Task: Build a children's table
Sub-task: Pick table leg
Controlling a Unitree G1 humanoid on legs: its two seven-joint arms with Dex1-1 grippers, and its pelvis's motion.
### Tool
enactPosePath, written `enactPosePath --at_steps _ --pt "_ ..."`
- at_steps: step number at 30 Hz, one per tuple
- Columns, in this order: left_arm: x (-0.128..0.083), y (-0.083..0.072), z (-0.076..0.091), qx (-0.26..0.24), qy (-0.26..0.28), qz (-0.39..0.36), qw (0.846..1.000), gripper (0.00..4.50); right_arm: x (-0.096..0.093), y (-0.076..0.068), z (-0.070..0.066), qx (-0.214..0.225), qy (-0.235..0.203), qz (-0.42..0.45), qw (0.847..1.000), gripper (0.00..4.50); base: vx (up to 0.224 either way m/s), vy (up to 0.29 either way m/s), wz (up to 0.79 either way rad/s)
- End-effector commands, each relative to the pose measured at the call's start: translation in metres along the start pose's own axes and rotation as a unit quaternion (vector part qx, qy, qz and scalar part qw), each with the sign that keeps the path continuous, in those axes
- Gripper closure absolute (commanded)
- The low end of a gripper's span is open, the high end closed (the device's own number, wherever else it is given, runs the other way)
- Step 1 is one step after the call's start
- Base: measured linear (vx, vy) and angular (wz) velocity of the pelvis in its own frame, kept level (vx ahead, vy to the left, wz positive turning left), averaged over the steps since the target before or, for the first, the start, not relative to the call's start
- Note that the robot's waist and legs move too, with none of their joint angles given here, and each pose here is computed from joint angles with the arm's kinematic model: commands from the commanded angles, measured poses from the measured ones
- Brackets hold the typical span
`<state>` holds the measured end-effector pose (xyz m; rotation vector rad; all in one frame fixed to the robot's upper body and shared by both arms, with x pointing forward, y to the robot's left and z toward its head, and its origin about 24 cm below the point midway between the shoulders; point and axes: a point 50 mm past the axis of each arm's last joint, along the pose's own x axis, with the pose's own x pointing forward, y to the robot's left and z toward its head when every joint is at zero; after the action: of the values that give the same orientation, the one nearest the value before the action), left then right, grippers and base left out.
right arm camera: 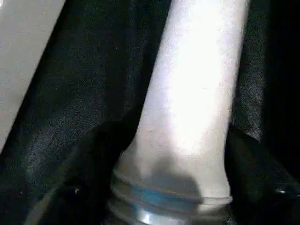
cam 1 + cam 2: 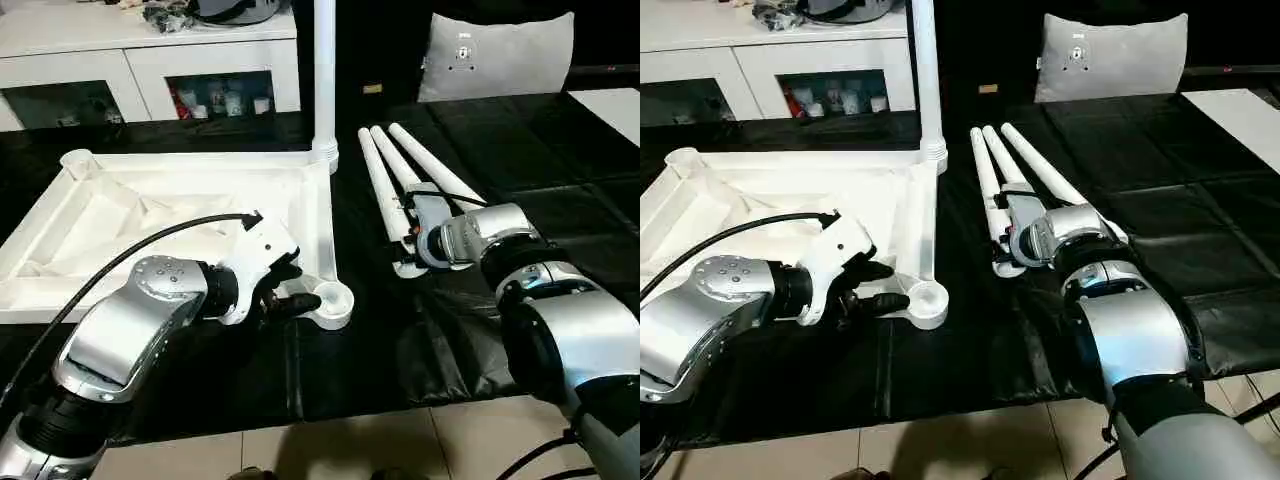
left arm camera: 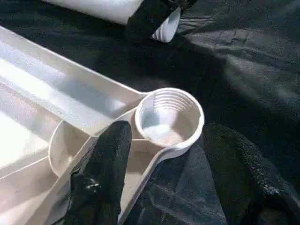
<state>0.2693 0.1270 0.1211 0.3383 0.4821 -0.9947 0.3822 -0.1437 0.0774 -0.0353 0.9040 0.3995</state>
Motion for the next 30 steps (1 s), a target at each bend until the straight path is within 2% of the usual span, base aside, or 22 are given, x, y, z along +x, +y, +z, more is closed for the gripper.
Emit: enactPosePath --at_steps 1,8,11,13,15,16,17,18,19,20,22,23,24,25,26,29,30 --pt "-0.001 -0.003 0.002 0.009 0.001 -0.004 1.0 1.77 -0.001 -0.002 -0.001 0.003 0.008 -0.002 1.0 1.55 0.0 0.0 0.0" --pt "-0.002 -0.003 0.002 0.01 0.001 -0.005 1.0 1.77 0.001 -0.002 -0.004 0.017 0.006 0.003 1.0 1.71 0.0 0.0 0.0" --pt "-0.002 -0.003 0.002 0.01 0.001 -0.004 1.0 1.77 0.001 -0.004 -0.003 0.029 -0.008 -0.006 1.0 1.73 0.0 0.0 0.0" --pt "0.001 0.006 0.009 0.0 -0.028 0.033 0.999 1.77 -0.003 -0.007 0.01 0.085 -0.089 -0.009 0.992 1.73 0.0 0.0 0.0" --pt "0.001 0.008 0.01 -0.002 -0.032 0.042 0.999 1.77 -0.003 -0.008 0.013 0.093 -0.106 -0.008 0.99 1.73 0.0 0.0 0.0" --pt "0.003 0.015 0.013 -0.005 -0.047 0.069 0.997 1.77 -0.006 -0.009 0.023 0.107 -0.175 0.004 0.979 1.73 0.0 0.0 0.0" --pt "0.004 0.018 0.015 -0.005 -0.054 0.08 0.995 1.77 -0.008 -0.009 0.027 0.113 -0.207 0.012 0.972 1.74 0.0 0.0 0.0" --pt "0.004 0.018 0.015 -0.005 -0.056 0.082 0.995 1.77 -0.008 -0.009 0.028 0.114 -0.214 0.015 0.97 1.75 0.0 0.0 0.0" --pt "0.005 0.022 0.018 -0.012 -0.065 0.096 0.993 1.77 -0.011 -0.009 0.032 0.112 -0.247 0.024 0.962 1.76 0.0 0.0 0.0" --pt "0.006 0.024 0.019 -0.017 -0.068 0.102 0.992 1.77 -0.011 -0.009 0.033 0.108 -0.258 0.027 0.96 1.76 0.0 0.0 0.0" --pt "0.008 0.029 0.028 -0.027 -0.096 0.114 0.988 1.77 -0.014 -0.007 0.034 0.146 -0.287 0.062 0.945 1.8 0.0 0.0 0.0" --pt "0.008 0.029 0.028 -0.027 -0.096 0.114 0.988 1.77 -0.014 -0.007 0.034 0.146 -0.287 0.062 0.945 1.81 0.0 0.0 0.0" --pt "0.009 0.031 0.034 -0.036 -0.114 0.117 0.986 1.5 -0.017 -0.005 0.035 0.165 -0.309 0.09 0.932 1.82 0.0 0.0 0.0" --pt "0.011 0.034 0.039 -0.053 -0.135 0.122 0.982 1.5 -0.021 -0.002 0.035 0.182 -0.338 0.125 0.915 1.82 0.0 0.0 0.0" --pt "0.013 0.035 0.042 -0.063 -0.145 0.124 0.98 1.44 -0.023 0.0 0.032 0.179 -0.352 0.137 0.909 1.83 0.0 0.0 0.0" --pt "0.015 0.037 0.044 -0.068 -0.148 0.128 0.978 1.44 -0.025 0.003 0.028 0.161 -0.364 0.149 0.905 1.83 0.0 0.0 0.0" --pt "0.017 0.037 0.043 -0.064 -0.143 0.13 0.979 1.44 -0.024 0.005 0.023 0.159 -0.36 0.156 0.906 1.83 0.0 0.0 0.0"
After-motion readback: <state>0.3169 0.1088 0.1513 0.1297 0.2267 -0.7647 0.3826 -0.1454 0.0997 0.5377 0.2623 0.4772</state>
